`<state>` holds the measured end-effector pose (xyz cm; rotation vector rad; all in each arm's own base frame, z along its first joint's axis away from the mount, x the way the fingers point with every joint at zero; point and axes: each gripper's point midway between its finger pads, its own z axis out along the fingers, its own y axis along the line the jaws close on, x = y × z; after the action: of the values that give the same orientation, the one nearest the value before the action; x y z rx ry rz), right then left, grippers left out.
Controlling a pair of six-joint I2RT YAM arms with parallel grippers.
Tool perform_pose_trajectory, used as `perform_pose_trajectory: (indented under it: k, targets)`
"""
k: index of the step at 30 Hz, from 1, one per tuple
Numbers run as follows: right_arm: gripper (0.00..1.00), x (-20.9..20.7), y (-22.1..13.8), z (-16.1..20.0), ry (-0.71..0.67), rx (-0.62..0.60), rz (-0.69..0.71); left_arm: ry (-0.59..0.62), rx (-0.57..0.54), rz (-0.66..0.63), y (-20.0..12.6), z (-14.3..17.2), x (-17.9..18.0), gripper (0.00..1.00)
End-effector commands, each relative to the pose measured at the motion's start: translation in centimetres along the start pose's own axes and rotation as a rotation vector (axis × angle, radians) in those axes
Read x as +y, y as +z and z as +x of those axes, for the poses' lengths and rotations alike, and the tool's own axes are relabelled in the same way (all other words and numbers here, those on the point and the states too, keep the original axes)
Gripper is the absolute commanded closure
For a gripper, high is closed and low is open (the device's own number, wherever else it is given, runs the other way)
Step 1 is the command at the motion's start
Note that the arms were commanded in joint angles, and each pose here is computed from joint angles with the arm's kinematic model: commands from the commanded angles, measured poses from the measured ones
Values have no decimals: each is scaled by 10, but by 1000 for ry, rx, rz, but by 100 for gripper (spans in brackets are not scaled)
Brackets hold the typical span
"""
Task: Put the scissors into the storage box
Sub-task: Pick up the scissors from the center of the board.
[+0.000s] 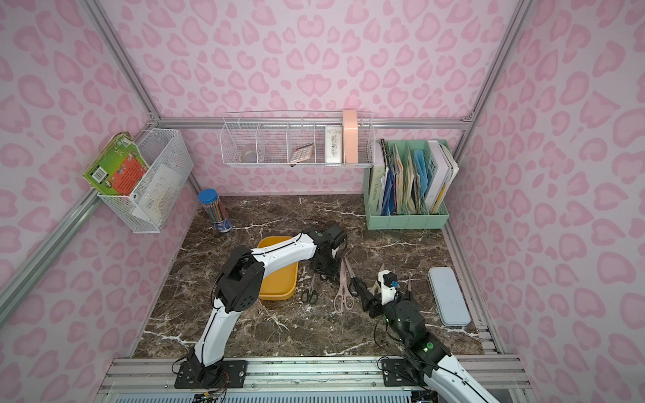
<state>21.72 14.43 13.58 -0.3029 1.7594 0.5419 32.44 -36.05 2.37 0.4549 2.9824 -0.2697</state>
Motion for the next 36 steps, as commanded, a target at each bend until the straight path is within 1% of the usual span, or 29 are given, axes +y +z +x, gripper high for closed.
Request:
perform_pose_trajectory:
  k: [1, 2, 6, 8, 10, 11, 13, 18, 23, 26, 28, 32, 34, 36]
  targets:
    - [26, 0, -2, -13, -4, -54, 4, 16, 19, -15, 5, 2, 2, 67]
    - [26, 0, -3, -15, -1, -65, 5, 19, 30, -31, 7, 4, 5, 70]
    - [26, -1, -8, -19, 3, -100, 5, 36, 60, -114, 14, 8, 16, 71]
    - [25, 0, -8, -20, 2, -107, 0, 43, 69, -129, 15, 9, 19, 80]
    - [25, 1, -7, -19, -3, -99, -6, 46, 68, -133, 15, 9, 19, 86]
    - [24, 0, -6, -17, -3, -88, -3, 51, 63, -131, 14, 8, 18, 92]
    - [23, 1, -2, -13, -7, -59, 0, 56, 53, -141, 12, 6, 20, 100]
    - [22, 2, 10, 0, -17, 37, 5, 68, 1, -124, -4, -1, 16, 100]
    - [21, -2, 14, 4, -8, 71, 34, 91, -116, -56, -54, -18, -1, 100]
    - [19, -3, 16, 0, -5, 78, 43, 99, -181, -33, -88, -26, -6, 100]
    - [18, 0, 19, -4, -10, 105, 42, 96, -215, -27, -109, -28, -4, 100]
    - [14, 5, 34, -16, -21, 196, 33, 82, -281, -14, -152, -28, 4, 100]
    - [14, 6, 44, -18, -31, 257, 28, 38, -310, -49, -170, -26, 18, 100]
    - [14, 8, 55, -21, -46, 309, 20, 26, -329, -92, -183, -21, 35, 100]
